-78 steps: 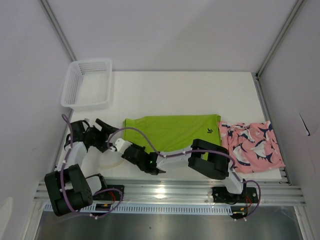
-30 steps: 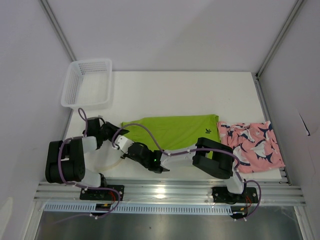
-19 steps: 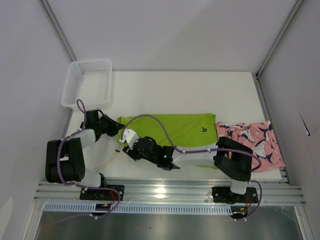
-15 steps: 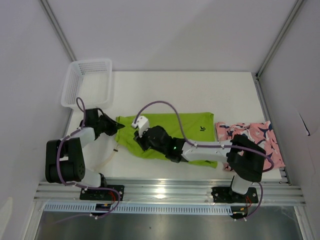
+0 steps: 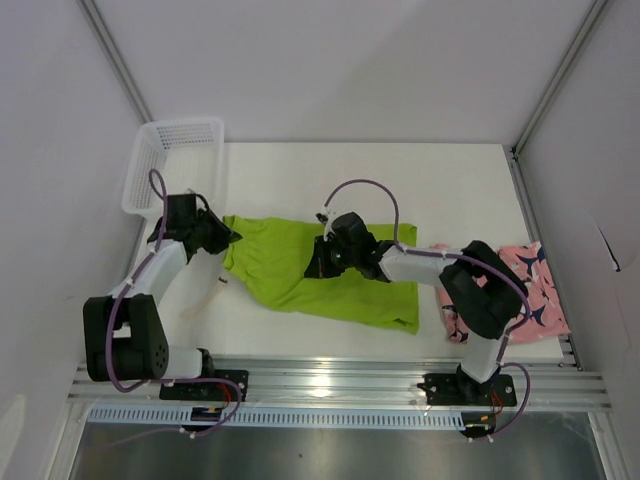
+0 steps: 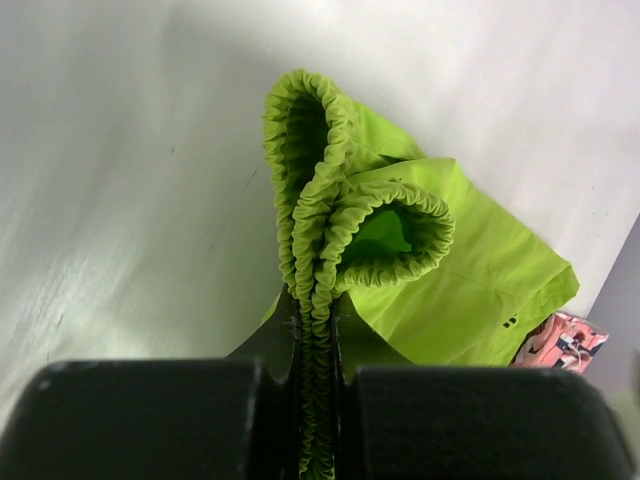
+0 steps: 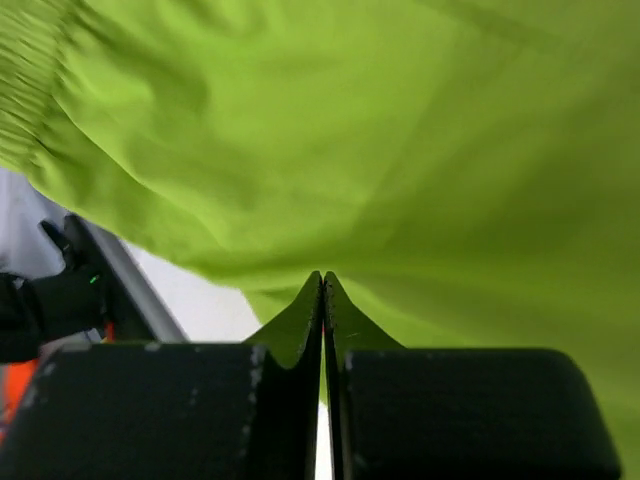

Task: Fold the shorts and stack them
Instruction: Fold the shorts

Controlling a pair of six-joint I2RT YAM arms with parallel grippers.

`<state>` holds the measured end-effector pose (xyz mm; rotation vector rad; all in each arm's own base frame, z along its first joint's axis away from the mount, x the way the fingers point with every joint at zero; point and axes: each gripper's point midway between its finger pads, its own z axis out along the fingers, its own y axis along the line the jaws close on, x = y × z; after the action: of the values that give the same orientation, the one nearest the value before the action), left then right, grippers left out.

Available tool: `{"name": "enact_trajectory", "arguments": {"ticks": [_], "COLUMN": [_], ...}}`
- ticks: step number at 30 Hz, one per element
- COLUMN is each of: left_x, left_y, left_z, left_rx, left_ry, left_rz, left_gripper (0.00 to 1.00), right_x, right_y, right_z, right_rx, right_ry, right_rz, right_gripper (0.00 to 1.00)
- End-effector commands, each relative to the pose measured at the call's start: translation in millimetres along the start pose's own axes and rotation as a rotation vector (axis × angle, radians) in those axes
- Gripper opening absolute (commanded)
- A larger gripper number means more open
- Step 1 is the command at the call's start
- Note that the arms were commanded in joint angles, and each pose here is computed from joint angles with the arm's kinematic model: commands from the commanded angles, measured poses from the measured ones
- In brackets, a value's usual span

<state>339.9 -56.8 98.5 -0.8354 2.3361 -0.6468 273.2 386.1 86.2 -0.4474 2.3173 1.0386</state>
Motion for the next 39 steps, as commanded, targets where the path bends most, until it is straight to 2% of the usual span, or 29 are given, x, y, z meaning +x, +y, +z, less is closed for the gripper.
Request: {"name": "enact_trajectory", "arguments": {"ticks": [1, 6, 11, 15, 25, 34, 39], "left_x": [-19, -22, -21, -30, -41, -39, -37], "left_y": [-15, -20, -28, -50, -48, -54, -73], "left_z": [-15, -12, -10, -18, -20, -19, -27], "left_rx": [-0.011, -0.019, -0.030, -0.048, -0.122, -0.127, -0.132], "left_ry": [-0.055, -0.048, -0.044, -0.072, -0.103, -0.110, -0.126], "left_rz": [0.068, 0.109, 0.144, 0.217, 0.242, 0.267, 0.320], "left_gripper": [0.00, 0.00, 0.00, 0.00, 0.00, 0.00, 0.00], "right_x": [23, 46, 57, 67, 73, 60, 62], "right_y": [39, 47, 35, 31, 9, 17, 15], "right_z": [-1, -4, 3, 2, -5, -8, 3], "right_rx": [-0.210, -0.320, -0.390, -0.474, -0.379, -0.404, -0.408], "right_ry": [0.218, 0.466, 0.587, 0.722, 0.694, 0.655, 0.667], "right_rz": [0.140, 0.273, 0.400, 0.532, 0.558, 0.603, 0.624], "right_gripper": [0.00, 0.00, 0.00, 0.00, 0.00, 0.00, 0.00]}}
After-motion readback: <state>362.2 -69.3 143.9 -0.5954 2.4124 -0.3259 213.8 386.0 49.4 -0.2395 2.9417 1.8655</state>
